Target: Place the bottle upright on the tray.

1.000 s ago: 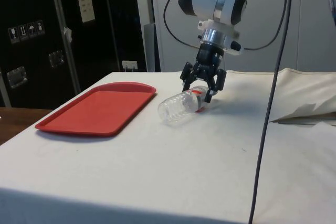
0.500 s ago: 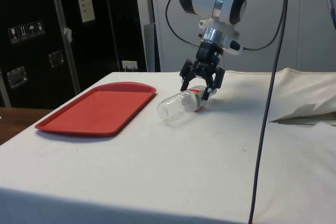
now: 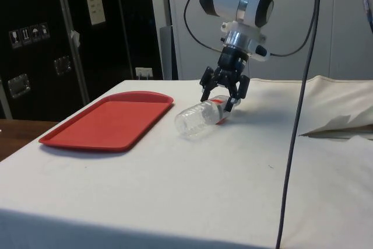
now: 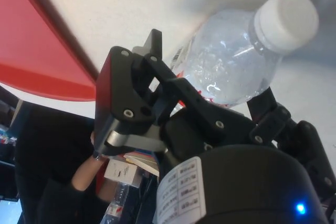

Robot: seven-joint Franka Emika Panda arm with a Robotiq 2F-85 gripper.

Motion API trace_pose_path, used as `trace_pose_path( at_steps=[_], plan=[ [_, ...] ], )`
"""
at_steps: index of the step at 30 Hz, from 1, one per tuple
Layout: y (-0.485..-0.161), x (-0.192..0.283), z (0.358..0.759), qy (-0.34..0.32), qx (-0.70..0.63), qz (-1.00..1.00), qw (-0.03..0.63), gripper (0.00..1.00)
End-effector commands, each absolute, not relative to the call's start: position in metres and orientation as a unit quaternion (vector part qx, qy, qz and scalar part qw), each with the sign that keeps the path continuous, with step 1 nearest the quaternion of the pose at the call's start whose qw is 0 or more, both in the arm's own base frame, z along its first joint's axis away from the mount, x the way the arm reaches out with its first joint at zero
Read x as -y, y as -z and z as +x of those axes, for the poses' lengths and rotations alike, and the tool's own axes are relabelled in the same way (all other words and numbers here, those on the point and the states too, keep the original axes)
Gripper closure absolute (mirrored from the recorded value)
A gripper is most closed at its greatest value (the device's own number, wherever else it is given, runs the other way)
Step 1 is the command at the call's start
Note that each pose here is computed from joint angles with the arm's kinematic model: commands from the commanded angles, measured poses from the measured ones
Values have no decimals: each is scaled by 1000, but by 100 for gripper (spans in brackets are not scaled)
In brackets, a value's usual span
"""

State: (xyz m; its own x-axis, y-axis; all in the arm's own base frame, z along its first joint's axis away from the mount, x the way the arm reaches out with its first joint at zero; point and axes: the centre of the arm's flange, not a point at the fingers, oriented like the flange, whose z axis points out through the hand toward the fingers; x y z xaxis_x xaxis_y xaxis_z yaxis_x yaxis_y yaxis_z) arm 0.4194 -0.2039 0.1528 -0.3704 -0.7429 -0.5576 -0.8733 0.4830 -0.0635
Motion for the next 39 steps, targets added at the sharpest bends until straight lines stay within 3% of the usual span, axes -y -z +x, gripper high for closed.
trace_pose_path(
  at_steps=[1, 39],
  plan=[
    [-153, 204, 418, -121, -818, -494, 269, 0],
    [-144, 203, 407, -121, -811, -501, 278, 0]
  ],
)
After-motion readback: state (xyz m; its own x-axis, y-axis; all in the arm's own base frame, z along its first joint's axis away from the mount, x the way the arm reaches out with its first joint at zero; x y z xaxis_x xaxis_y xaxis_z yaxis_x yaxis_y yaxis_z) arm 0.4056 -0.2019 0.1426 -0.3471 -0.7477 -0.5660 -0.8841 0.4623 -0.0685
